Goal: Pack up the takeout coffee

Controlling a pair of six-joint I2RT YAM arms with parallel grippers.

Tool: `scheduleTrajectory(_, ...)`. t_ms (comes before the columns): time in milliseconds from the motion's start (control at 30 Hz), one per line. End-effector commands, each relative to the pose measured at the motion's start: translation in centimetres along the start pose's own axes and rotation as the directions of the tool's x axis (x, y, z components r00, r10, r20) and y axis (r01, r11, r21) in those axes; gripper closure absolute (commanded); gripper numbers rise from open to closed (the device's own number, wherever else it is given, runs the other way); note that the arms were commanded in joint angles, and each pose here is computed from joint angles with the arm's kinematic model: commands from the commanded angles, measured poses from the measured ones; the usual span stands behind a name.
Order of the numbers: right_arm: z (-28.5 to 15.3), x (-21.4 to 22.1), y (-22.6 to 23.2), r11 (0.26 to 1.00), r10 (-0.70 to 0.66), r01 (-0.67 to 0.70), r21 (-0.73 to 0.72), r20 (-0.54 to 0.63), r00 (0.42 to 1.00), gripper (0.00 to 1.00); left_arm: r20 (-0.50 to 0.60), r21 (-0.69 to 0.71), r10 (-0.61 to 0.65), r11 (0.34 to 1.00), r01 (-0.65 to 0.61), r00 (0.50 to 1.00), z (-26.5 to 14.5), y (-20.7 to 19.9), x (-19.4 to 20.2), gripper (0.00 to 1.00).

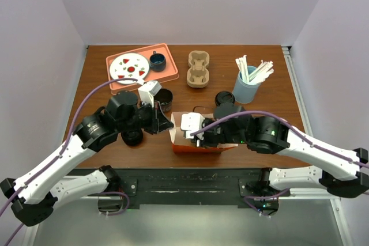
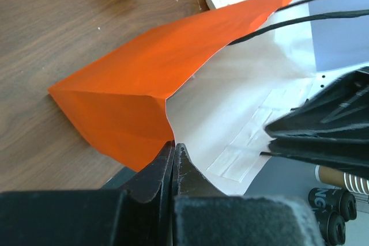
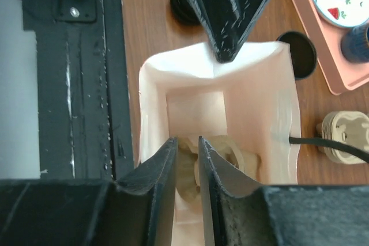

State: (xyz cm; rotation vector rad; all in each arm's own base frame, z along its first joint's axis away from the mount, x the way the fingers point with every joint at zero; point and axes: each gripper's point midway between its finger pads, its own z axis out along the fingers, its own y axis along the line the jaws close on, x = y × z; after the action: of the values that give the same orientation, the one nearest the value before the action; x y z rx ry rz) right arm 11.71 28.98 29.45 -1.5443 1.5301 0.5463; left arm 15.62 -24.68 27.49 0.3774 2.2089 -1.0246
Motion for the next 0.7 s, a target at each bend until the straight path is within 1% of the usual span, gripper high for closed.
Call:
scheduleTrajectory(0,-0.2,0.4,-2.2,0.991,-0.068,0.074,0.112,-0.063,0.996,0.73,0.071,0.045,0.060,0.997,-0.063,0.996,-0.6,-0.9,-1.3,1.00)
scheduleTrajectory(67,0.2,1.0,-2.8,0.984,-0.105,0.117,0.132,-0.097,0.990,0.73,0.059,0.054,0.075,0.995,-0.078,0.995,-0.6,-1.0,-1.0,1.00)
scheduleTrajectory(200,0.9,3.2,-2.5,0.980,-0.154,0.174,0.098,-0.183,0.971,0.74,0.072,0.064,0.088,0.994,-0.093,0.993,-0.7,-1.2,-1.2,1.00)
scheduleTrajectory(300,1.2,3.9,-2.5,0.976,-0.172,0.194,0.098,-0.197,0.965,0.73,0.072,0.071,0.087,0.993,-0.092,0.994,-0.7,-1.4,-1.3,1.00)
scheduleTrajectory(400,1.4,4.8,-2.6,0.973,-0.179,0.206,0.102,-0.228,0.957,0.71,0.078,0.074,0.077,0.994,-0.083,0.994,-1.0,-1.4,-1.3,1.00)
scheduleTrajectory(533,1.7,5.8,-2.9,0.967,-0.194,0.230,0.111,-0.270,0.943,0.63,0.092,0.080,0.055,0.995,-0.062,0.994,-1.3,-1.3,-1.0,1.00)
scheduleTrajectory(567,1.5,5.8,-3.3,0.964,-0.191,0.233,0.131,-0.277,0.942,0.63,0.094,0.082,0.050,0.995,-0.058,0.994,-1.4,-1.3,-0.9,1.00)
scheduleTrajectory(667,1.8,6.5,-3.4,0.958,-0.207,0.256,0.132,-0.301,0.931,0.59,0.096,0.090,0.045,0.995,-0.054,0.994,-1.6,-1.4,-0.7,1.00)
